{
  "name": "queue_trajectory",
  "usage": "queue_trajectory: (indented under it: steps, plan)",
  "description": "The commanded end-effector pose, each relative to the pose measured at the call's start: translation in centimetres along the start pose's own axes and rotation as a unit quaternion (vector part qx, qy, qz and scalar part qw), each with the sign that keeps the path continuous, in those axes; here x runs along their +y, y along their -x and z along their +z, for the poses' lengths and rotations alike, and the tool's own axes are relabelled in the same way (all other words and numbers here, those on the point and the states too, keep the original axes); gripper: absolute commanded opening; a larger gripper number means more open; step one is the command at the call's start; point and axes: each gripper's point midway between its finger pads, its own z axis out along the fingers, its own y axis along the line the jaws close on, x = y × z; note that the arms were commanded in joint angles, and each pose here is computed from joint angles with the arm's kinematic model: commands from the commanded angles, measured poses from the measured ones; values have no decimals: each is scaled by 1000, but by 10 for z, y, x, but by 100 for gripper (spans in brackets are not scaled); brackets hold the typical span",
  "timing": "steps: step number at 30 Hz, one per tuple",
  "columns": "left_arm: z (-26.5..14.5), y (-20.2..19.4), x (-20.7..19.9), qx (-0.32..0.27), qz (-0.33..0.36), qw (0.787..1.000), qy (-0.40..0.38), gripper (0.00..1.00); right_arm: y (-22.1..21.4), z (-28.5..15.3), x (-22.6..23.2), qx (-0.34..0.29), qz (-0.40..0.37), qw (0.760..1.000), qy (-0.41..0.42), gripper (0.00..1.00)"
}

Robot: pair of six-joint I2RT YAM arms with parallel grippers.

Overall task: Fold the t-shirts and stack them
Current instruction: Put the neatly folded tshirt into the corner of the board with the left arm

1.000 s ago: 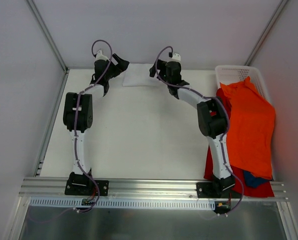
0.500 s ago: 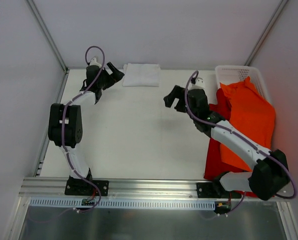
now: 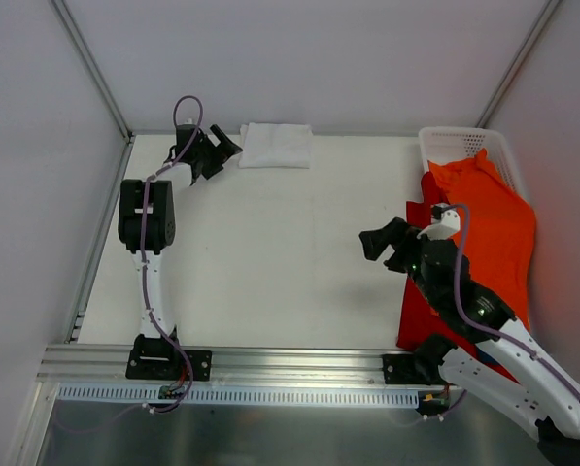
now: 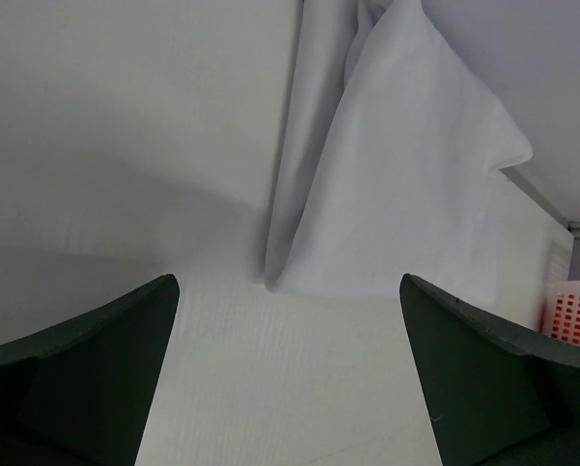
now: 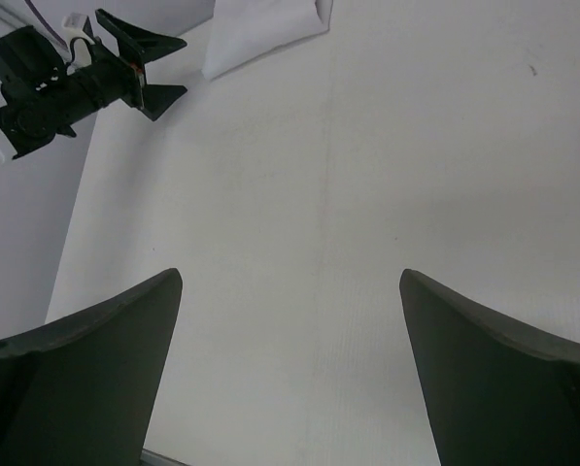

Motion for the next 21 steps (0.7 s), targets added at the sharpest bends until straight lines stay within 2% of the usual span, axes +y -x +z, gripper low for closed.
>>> queue_trajectory:
  steps: [1, 6, 10, 14, 18, 20, 21]
  plan:
    - [12, -3, -6, 21, -34, 999, -7, 99, 2, -16, -24, -9, -2, 999, -41, 99]
    - [37, -19, -14, 51, -46, 997, -20, 99, 5, -23, -30, -15, 0, 999, -49, 100]
    - [53, -49, -28, 80, -9, 997, -19, 99, 1, -19, -32, -10, -4, 998, -56, 99]
    - [69, -71, -48, 96, -11, 995, -32, 99, -5, -13, -32, 1, -8, 998, -62, 99]
    - [71, -75, -60, 95, -4, 995, -40, 99, -4, -15, -32, 0, -5, 998, -60, 99]
    - [71, -75, -63, 93, -5, 995, -40, 97, -4, -17, -34, -1, -6, 998, -61, 99]
    - [71, -74, -62, 92, -7, 995, -38, 90, -3, -19, -36, -4, -5, 998, -62, 100]
